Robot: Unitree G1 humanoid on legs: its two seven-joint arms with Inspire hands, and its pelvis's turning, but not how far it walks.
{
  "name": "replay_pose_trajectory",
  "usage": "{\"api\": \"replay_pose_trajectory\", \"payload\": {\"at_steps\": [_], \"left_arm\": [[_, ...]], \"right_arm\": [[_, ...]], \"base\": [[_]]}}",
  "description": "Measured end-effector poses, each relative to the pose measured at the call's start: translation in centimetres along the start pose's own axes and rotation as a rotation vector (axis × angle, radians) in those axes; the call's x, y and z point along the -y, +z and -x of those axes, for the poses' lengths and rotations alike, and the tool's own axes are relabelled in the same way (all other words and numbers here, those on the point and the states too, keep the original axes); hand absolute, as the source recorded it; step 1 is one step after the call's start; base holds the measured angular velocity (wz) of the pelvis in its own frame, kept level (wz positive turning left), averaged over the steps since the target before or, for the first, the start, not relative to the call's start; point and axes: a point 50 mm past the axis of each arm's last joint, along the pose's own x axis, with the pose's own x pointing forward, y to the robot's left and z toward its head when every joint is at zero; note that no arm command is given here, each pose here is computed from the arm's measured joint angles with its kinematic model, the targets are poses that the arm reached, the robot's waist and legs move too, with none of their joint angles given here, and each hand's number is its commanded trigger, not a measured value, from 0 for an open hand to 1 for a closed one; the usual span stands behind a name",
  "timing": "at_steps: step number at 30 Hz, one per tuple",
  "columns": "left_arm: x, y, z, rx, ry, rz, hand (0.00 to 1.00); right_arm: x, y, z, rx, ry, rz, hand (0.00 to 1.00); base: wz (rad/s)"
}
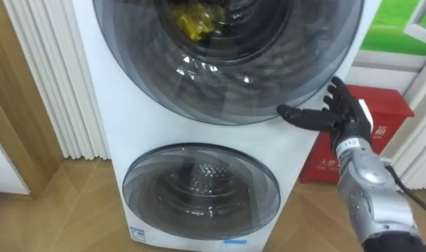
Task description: Pick clothes from washing machine
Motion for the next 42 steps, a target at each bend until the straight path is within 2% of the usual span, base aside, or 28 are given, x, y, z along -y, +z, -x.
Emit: {"api": "replay_pose_trajectory", "payload": {"at_steps": [11, 19, 27, 42], "left_arm": [[-0.7, 0.2, 0.0, 0.032, 0.032, -0.075, 0.00], [-0.8, 0.1, 0.1, 0.025, 0.044, -0.084, 0.00], [-1.2, 0.8, 0.2, 0.061, 0.076, -0.076, 0.00], [-1.3, -0.1, 0.2, 0.041, 0.097, -0.104, 0.00]], "right_arm": [[-1.3, 2.2, -0.6, 0.042, -0.008, 0.027, 0.00], [-3.5, 4.4, 0.1, 0.109, 0.023, 0.128, 0.00], [-5.0, 6.0, 0.9, 0.173, 0.065, 0.135, 0.00], [-6.0, 8.5, 2.1, 0.323, 0.074, 0.286, 0.00]], "base": [[-0.05], [-0.13], [-0.12], [-0.14]]}}
